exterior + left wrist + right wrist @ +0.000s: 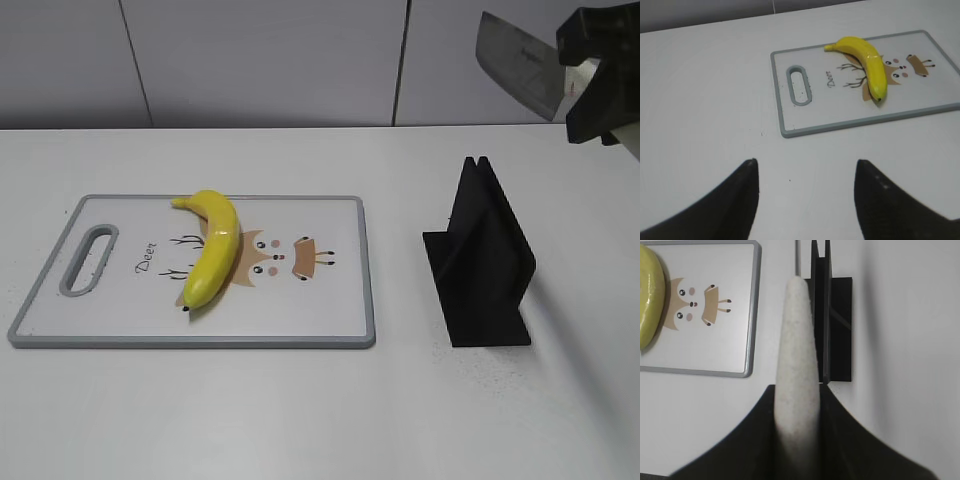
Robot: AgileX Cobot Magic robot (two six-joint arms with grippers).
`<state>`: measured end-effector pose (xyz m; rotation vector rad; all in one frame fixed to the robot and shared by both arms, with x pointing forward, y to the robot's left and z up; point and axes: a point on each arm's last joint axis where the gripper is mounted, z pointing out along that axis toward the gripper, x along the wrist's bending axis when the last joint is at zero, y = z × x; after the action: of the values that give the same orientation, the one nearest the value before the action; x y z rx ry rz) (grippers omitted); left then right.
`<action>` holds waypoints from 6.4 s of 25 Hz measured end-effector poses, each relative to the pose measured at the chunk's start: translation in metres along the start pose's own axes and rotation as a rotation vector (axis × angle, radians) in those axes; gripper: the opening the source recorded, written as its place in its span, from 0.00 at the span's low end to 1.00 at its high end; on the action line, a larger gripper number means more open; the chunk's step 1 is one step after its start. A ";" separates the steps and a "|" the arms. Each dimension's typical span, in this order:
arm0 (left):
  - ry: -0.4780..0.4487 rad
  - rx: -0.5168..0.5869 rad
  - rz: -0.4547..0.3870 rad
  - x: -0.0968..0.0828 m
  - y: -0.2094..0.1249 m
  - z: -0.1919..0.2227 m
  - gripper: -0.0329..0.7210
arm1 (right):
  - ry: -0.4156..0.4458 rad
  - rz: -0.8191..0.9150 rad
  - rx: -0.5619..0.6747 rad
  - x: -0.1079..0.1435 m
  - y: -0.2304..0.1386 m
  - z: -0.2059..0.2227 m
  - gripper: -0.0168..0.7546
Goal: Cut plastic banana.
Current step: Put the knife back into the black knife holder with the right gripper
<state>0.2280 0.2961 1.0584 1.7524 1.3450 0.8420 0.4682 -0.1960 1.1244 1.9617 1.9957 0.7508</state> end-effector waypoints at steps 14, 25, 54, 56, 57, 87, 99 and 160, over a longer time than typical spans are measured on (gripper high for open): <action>0.008 -0.053 -0.003 0.001 0.001 0.009 0.81 | -0.055 -0.015 0.014 0.000 0.007 0.031 0.26; 0.008 -0.053 -0.003 0.001 0.001 0.009 0.81 | -0.113 -0.015 0.127 0.001 0.007 0.076 0.26; 0.009 -0.053 -0.004 0.001 0.001 0.009 0.79 | -0.160 0.008 0.277 -0.009 -0.028 0.127 0.26; 0.009 -0.053 -0.004 0.001 0.001 0.009 0.79 | -0.159 0.015 0.274 -0.009 -0.028 0.127 0.26; 0.009 -0.053 -0.004 0.001 0.001 0.009 0.79 | -0.158 0.017 0.274 -0.009 -0.028 0.127 0.26; 0.009 -0.053 -0.004 0.001 0.001 0.009 0.79 | -0.027 0.002 0.073 -0.006 -0.021 0.052 0.80; 0.009 -0.053 -0.004 0.001 0.001 0.009 0.79 | 0.031 -0.336 -0.132 -0.023 -0.047 -0.052 0.77; 0.009 -0.055 -0.006 0.001 0.001 0.009 0.77 | 0.275 -0.252 -0.590 -0.079 -0.232 -0.067 0.76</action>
<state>0.2366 0.2952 1.0548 1.7033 1.3201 0.8767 0.2403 -0.2782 1.0472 1.3012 1.8190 1.4024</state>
